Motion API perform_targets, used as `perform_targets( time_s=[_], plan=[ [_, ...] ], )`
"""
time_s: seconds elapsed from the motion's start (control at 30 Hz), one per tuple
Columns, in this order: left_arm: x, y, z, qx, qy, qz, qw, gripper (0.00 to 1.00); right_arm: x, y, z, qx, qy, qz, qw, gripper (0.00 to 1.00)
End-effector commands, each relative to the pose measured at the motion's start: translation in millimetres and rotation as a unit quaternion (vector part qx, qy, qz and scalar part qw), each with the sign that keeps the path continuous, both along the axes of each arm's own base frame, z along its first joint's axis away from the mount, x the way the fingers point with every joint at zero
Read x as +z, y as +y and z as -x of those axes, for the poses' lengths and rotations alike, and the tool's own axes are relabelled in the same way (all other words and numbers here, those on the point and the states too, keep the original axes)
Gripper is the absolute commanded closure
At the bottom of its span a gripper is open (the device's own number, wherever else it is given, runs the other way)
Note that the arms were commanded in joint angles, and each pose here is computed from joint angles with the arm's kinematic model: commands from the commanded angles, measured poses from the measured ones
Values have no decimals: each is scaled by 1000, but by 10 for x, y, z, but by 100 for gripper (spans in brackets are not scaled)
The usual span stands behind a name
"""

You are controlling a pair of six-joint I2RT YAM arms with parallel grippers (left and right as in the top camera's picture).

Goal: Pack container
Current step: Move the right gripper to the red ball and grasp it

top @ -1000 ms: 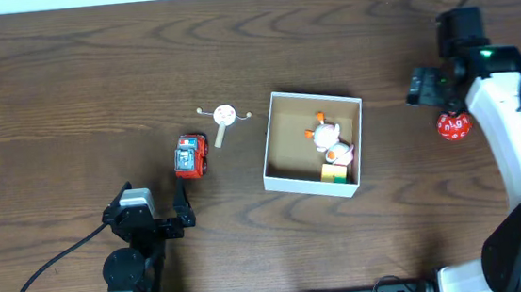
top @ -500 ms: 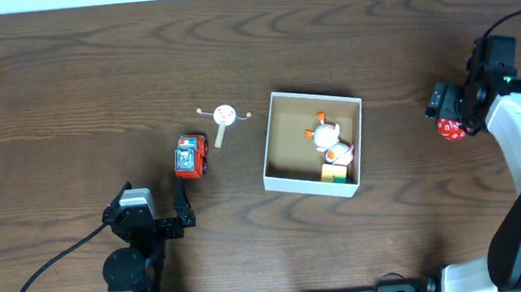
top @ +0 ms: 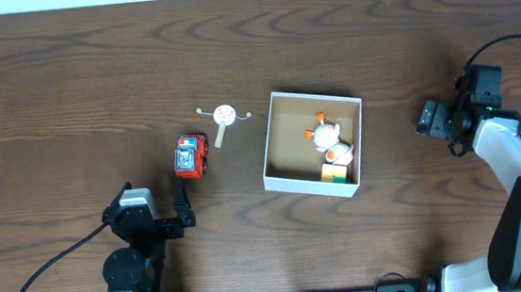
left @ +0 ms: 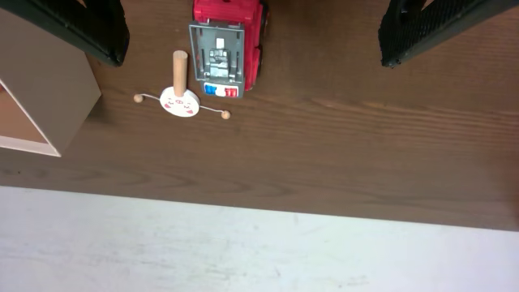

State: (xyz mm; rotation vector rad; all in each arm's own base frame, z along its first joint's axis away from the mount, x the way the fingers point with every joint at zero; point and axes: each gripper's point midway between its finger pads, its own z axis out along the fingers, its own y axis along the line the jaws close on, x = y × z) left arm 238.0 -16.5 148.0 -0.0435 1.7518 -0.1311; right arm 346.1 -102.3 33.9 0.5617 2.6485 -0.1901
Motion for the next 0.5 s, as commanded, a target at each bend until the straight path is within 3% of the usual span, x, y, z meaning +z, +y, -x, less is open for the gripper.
perform_targets(
  time_s=[0.0,0.1,0.47],
  plan=[
    [-90,27,12,5,14,-8,1000,2,-20,-41,2,4,0,4,1000,1],
    [-89,27,12,5,14,-8,1000,2,-25,-64,18,1,2,3,1000,5],
    [-90,27,12,5,14,-8,1000,2,10,-140,-52,-2,-15,11,1000,1]
  ],
)
